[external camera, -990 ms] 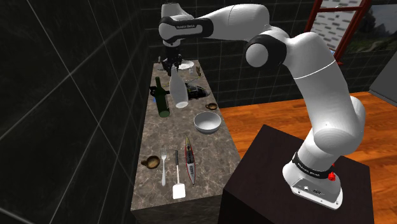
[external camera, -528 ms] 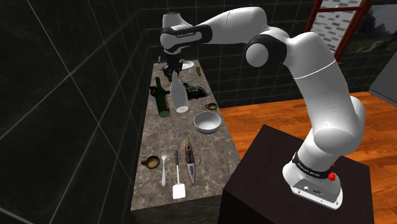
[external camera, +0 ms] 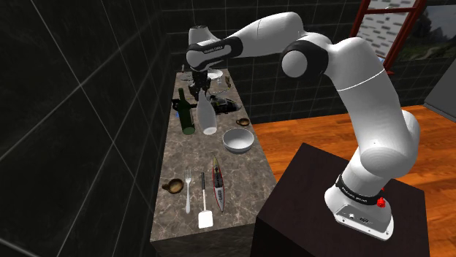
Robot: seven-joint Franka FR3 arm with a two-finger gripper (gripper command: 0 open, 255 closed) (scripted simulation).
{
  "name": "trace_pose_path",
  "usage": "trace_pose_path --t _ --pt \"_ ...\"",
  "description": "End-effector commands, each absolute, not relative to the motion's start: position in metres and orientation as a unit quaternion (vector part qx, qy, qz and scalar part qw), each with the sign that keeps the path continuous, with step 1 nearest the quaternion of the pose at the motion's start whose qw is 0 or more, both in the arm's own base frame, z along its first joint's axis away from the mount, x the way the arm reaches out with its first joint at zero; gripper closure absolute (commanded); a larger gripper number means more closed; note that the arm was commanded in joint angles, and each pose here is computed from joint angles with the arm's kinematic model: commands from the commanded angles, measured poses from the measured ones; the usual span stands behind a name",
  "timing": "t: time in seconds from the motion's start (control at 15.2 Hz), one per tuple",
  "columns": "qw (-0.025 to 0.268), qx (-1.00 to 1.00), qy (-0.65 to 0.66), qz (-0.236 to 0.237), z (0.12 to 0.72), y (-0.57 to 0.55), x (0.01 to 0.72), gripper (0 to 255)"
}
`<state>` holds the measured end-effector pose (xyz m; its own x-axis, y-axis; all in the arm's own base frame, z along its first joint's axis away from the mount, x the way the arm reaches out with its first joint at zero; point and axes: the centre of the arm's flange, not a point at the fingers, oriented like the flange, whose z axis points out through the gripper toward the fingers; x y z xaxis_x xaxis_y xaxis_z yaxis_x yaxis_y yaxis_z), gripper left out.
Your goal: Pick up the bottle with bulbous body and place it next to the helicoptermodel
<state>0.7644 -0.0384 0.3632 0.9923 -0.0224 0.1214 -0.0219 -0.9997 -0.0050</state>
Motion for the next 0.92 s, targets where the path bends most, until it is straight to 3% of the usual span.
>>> trace_pose_path --t 0.0,0.86 --pt "0.002 -0.998 0.011 -0.061 0.352 -0.038 0.765 255" --pt "0.002 -0.998 0.011 -0.061 0.284 -0.038 0.765 255"
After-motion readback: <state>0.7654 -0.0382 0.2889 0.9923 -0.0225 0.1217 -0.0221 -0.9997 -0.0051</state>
